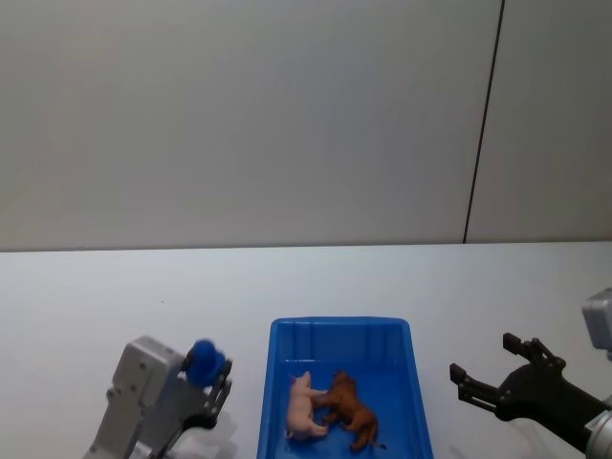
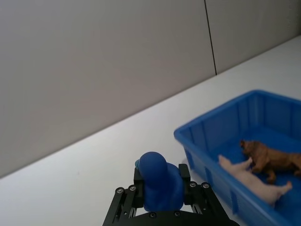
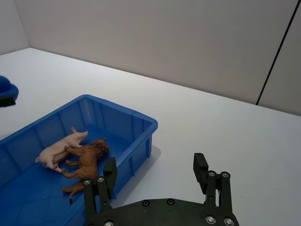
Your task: Pick up the two dolls from the table and place them into the box.
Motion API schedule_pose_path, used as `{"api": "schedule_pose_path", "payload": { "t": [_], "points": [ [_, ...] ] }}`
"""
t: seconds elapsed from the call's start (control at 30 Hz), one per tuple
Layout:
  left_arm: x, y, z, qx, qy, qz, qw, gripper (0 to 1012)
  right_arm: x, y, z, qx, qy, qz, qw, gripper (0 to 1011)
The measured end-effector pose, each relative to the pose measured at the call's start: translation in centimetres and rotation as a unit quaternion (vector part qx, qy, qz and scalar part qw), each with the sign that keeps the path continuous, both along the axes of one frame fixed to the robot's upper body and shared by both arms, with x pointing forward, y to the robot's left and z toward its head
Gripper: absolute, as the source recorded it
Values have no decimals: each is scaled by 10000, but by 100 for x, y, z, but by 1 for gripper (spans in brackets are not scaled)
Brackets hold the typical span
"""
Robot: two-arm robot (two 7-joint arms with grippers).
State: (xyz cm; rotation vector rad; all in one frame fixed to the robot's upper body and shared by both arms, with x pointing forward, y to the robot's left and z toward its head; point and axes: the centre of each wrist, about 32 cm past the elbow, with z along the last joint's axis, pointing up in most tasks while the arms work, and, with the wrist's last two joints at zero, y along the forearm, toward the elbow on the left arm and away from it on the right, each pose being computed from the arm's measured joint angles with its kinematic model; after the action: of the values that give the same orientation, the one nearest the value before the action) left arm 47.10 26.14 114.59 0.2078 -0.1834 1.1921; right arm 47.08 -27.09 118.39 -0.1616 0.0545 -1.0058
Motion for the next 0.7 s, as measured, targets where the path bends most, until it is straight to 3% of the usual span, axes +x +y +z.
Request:
{"api": "schedule_pose_path", "payload": {
  "t": [0.13, 0.23, 0.5, 0.7],
  "points": [
    [56, -95, 125, -16, -281, -119, 9995, 422, 0, 0, 0, 0, 0, 0, 10000, 1001],
    [75, -139, 162, -24, -362, -208, 9991, 400, 0, 0, 0, 0, 0, 0, 10000, 1001],
    [173, -394, 295, -120, -624, -642, 9959, 346, 0, 0, 0, 0, 0, 0, 10000, 1001],
    [234, -556, 341, -182, -736, -932, 9928, 522, 0, 0, 0, 0, 0, -1, 10000, 1001]
  ]
}}
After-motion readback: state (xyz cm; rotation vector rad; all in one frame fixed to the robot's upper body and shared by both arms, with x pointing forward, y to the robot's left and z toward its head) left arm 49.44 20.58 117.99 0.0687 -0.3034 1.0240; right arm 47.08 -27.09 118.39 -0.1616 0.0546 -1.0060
